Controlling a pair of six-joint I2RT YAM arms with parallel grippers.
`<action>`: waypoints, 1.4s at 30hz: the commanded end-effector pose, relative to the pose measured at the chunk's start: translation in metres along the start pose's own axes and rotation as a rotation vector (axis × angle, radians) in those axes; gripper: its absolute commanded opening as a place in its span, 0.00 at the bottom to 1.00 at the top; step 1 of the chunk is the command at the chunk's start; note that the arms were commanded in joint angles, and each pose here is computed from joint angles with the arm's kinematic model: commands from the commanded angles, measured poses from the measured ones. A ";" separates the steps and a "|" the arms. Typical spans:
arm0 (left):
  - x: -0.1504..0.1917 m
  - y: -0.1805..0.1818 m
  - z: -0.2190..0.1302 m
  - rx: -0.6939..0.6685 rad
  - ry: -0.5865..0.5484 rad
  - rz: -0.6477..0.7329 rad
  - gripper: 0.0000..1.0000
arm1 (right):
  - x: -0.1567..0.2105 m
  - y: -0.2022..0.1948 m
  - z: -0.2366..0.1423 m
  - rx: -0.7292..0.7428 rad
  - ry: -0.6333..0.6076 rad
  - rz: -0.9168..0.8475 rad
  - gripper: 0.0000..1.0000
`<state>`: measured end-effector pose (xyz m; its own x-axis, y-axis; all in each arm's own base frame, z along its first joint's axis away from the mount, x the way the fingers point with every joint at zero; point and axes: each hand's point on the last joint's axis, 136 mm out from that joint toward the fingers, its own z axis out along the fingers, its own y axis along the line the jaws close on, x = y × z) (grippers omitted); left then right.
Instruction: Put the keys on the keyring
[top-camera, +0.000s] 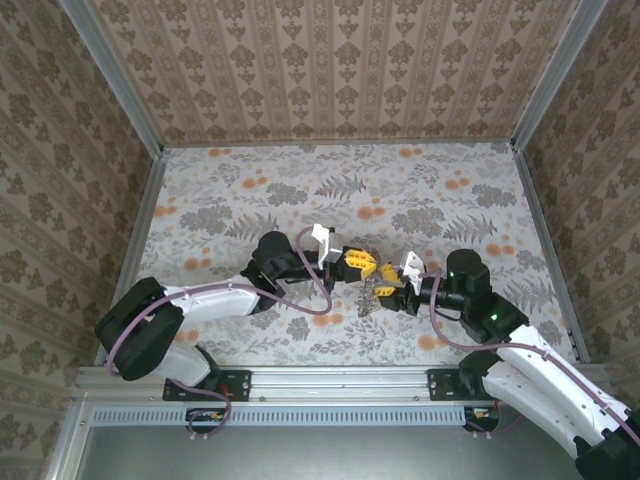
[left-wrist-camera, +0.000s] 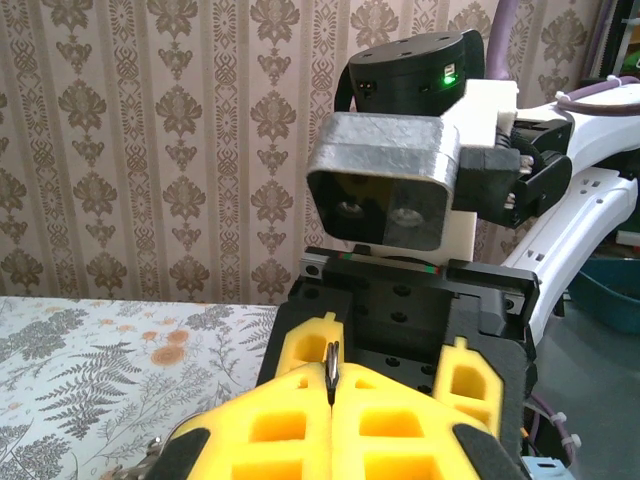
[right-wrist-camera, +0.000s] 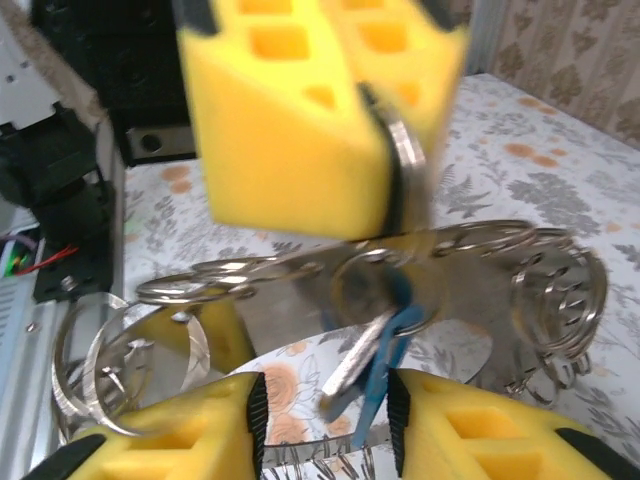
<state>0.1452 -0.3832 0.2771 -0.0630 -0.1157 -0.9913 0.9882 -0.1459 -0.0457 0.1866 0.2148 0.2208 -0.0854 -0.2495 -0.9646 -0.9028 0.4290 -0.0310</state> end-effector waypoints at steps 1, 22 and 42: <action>-0.027 -0.007 0.005 0.038 -0.073 0.053 0.00 | -0.011 -0.017 -0.003 0.105 -0.035 -0.029 0.35; 0.000 -0.007 0.004 0.021 0.038 0.038 0.00 | -0.030 -0.015 -0.026 0.092 0.170 -0.178 0.00; 0.022 0.016 -0.008 -0.148 0.157 0.018 0.20 | -0.036 -0.041 -0.054 0.071 0.623 -0.525 0.00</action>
<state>0.1496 -0.3854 0.2625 -0.0046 -0.0043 -1.0000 0.9983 -0.0589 -0.0043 0.1984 0.1759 0.2599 0.0434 -0.7862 -0.6165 -0.9002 0.2369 -0.3655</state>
